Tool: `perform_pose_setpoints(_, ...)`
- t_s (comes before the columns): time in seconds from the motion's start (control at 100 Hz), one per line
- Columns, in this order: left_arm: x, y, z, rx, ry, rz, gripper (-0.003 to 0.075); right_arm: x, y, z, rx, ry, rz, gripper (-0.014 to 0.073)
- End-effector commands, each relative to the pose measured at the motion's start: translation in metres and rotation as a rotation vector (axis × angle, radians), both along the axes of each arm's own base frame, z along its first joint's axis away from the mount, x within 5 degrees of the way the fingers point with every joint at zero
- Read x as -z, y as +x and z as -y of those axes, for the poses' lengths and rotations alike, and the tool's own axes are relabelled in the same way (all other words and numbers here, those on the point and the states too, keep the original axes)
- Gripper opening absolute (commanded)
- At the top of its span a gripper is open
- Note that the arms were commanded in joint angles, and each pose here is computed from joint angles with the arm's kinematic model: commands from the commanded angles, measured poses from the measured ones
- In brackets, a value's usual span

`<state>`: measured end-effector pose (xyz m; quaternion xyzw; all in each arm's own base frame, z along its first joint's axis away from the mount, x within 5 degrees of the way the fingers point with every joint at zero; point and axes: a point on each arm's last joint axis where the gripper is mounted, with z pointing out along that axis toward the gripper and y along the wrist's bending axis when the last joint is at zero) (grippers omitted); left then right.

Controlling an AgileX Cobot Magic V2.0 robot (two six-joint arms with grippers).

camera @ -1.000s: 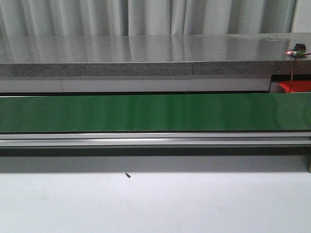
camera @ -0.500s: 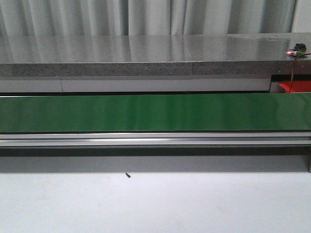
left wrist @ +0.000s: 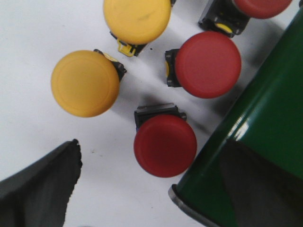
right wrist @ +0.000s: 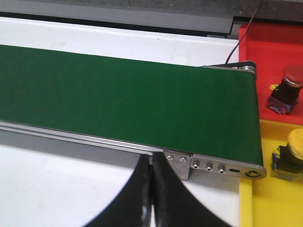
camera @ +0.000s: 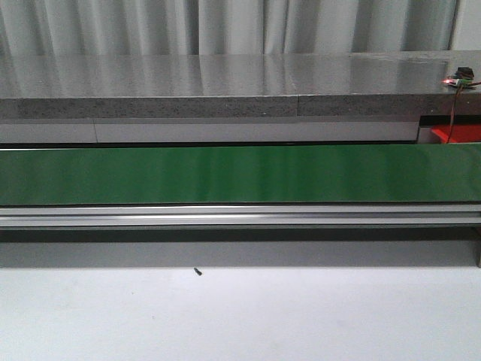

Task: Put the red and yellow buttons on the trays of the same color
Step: 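Lower the left gripper and grasp another red-capped button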

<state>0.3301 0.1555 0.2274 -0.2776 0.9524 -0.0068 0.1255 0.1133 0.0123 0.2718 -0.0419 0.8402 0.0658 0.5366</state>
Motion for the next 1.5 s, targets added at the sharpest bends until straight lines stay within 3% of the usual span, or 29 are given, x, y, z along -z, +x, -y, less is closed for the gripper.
perform_pose_setpoints(0.0, -0.017, 0.006, -0.002, -0.002, 0.011, 0.049, 0.0564, -0.013, 0.002, 0.002, 0.021, -0.009, 0.077, -0.0068)
perform_pose_setpoints(0.28, -0.001, 0.014, -0.006, -0.003, -0.003, 0.019, 0.0540, -0.013, 0.003, 0.002, 0.021, -0.008, 0.075, -0.0068)
perform_pose_setpoints(0.57, 0.001, 0.017, -0.007, -0.004, 0.002, 0.029, 0.0223, -0.013, 0.003, 0.002, 0.021, -0.008, 0.075, -0.0068)
perform_pose_setpoints(0.71, 0.001, 0.016, -0.007, -0.004, 0.002, 0.028, 0.0135, -0.013, 0.003, 0.002, 0.021, -0.008, 0.075, -0.0068)
perform_pose_setpoints(0.91, -0.018, 0.011, -0.005, 0.018, 0.020, 0.047, 0.0132, -0.013, 0.003, 0.002, 0.021, -0.008, 0.075, -0.0068)
perform_pose_setpoints(1.27, -0.098, -0.014, 0.008, 0.059, 0.121, 0.179, 0.0132, -0.012, 0.002, 0.002, 0.018, -0.008, 0.070, -0.0068)
perform_pose_setpoints(1.49, -0.106, -0.007, 0.039, 0.170, 0.105, 0.170, 0.0132, -0.012, 0.002, 0.002, 0.018, -0.007, 0.070, -0.0068)
